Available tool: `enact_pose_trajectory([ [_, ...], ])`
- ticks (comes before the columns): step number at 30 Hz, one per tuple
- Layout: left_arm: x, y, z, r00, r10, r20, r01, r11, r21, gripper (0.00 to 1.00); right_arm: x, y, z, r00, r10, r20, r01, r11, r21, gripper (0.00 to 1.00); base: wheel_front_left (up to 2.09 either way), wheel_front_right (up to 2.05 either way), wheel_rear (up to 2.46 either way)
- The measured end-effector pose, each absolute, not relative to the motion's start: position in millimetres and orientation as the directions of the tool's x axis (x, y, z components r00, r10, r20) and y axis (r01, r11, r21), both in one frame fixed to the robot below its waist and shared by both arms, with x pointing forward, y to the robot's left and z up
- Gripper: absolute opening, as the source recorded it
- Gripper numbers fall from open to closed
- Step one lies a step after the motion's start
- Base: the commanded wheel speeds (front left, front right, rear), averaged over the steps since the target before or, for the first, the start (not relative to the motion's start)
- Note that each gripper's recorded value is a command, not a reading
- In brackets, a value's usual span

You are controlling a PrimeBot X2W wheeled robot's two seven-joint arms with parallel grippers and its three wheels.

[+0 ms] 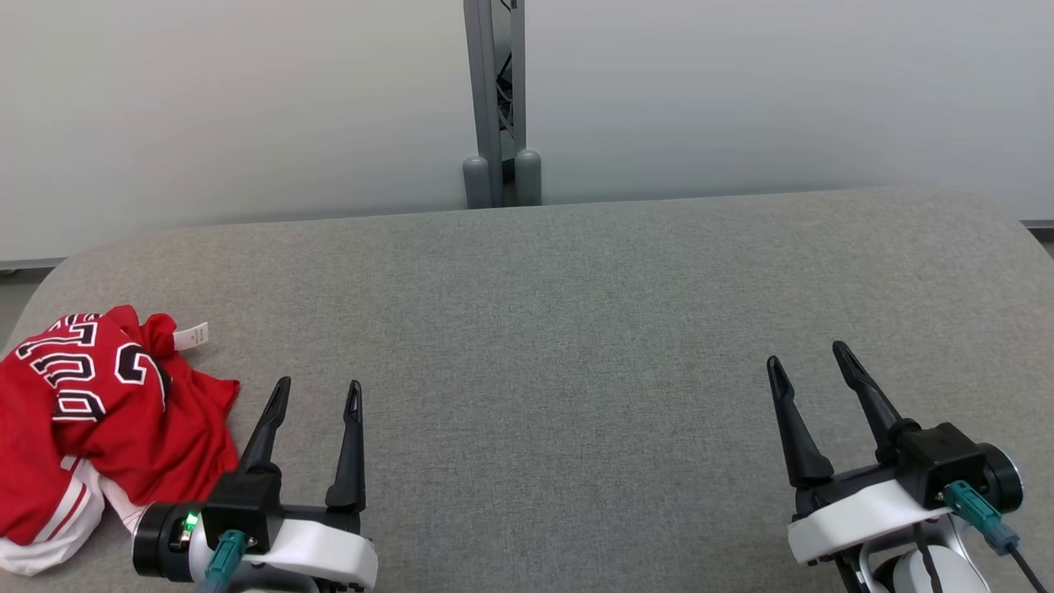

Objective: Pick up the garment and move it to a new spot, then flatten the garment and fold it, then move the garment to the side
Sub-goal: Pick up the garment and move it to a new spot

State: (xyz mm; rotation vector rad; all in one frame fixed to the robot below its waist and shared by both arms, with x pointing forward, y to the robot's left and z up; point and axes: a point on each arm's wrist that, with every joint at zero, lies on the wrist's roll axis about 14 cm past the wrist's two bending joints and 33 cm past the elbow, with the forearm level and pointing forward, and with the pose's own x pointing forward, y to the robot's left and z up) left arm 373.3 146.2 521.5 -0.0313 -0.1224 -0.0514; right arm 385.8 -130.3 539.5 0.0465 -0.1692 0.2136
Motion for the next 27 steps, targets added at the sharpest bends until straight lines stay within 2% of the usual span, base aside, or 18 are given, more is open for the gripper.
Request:
enact_pose_trajectory([
  [10,362.7,169.1,523.4,0.991,0.020,0.129,-0.016,0.999,-0.032,1.00,391.8,-99.5,536.5,0.942,0.292,0.163,-0.300,0.953,0.026,1.00,0.00,0.00,0.00],
  [27,319.2,238.1,524.9,0.960,0.248,0.133,-0.244,0.969,-0.042,1.00,401.6,-13.9,531.3,0.848,0.509,0.152,-0.518,0.855,0.031,1.00,0.00,0.00,0.00],
])
